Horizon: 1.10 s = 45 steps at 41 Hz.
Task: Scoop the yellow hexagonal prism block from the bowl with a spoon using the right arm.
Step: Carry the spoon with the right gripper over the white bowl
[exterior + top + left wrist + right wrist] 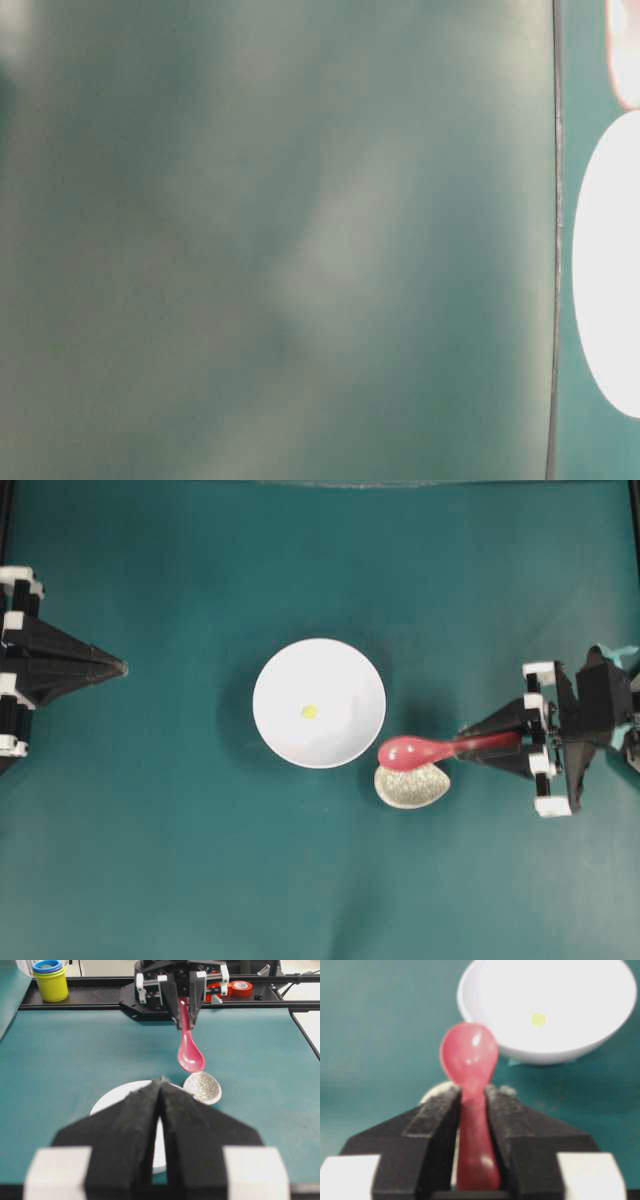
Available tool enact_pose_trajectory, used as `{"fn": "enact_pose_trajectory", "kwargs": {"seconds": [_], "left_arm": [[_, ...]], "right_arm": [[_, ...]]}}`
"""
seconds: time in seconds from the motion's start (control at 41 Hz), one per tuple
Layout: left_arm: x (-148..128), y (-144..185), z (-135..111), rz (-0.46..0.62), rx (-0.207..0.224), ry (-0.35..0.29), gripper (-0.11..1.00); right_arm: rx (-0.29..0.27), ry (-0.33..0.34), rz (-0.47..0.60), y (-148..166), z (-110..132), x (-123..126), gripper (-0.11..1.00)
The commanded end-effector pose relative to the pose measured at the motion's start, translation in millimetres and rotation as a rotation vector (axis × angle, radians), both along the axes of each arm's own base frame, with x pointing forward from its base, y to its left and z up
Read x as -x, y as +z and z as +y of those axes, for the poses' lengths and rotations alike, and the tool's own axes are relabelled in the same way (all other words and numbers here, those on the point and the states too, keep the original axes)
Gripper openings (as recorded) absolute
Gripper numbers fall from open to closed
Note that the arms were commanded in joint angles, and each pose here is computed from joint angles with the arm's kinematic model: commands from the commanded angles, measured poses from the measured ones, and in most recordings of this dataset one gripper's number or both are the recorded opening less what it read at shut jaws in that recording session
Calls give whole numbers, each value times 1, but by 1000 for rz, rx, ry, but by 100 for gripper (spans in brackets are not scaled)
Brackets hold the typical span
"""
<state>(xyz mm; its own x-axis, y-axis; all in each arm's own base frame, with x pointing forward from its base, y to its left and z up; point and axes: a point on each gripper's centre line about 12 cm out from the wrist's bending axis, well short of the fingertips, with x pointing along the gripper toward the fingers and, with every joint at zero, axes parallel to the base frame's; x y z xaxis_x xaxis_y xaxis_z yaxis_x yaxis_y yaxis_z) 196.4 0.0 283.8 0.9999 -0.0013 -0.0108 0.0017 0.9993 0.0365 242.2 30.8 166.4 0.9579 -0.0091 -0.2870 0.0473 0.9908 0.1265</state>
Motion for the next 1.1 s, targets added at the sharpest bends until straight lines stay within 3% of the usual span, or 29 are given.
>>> {"fn": "enact_pose_trajectory", "kwargs": {"seconds": [0.0,0.244,0.536,0.78,1.073], "left_arm": [[-1,8,-1,-25,-5,-4,-1],[-2,8,0,-28,-5,-2,-1],[-2,9,-1,-29,-5,-4,-1],[-1,8,-1,-29,-4,-4,-1],[-1,10,0,-37,-5,-2,-1]], "right_arm": [[-3,-9,-13,20,-5,-10,23],[-8,-47,48,45,-26,-26,23],[-36,-118,113,53,-52,-40,23],[-63,-115,182,54,-56,-56,23],[-119,-108,344,43,-67,-87,23]]}}
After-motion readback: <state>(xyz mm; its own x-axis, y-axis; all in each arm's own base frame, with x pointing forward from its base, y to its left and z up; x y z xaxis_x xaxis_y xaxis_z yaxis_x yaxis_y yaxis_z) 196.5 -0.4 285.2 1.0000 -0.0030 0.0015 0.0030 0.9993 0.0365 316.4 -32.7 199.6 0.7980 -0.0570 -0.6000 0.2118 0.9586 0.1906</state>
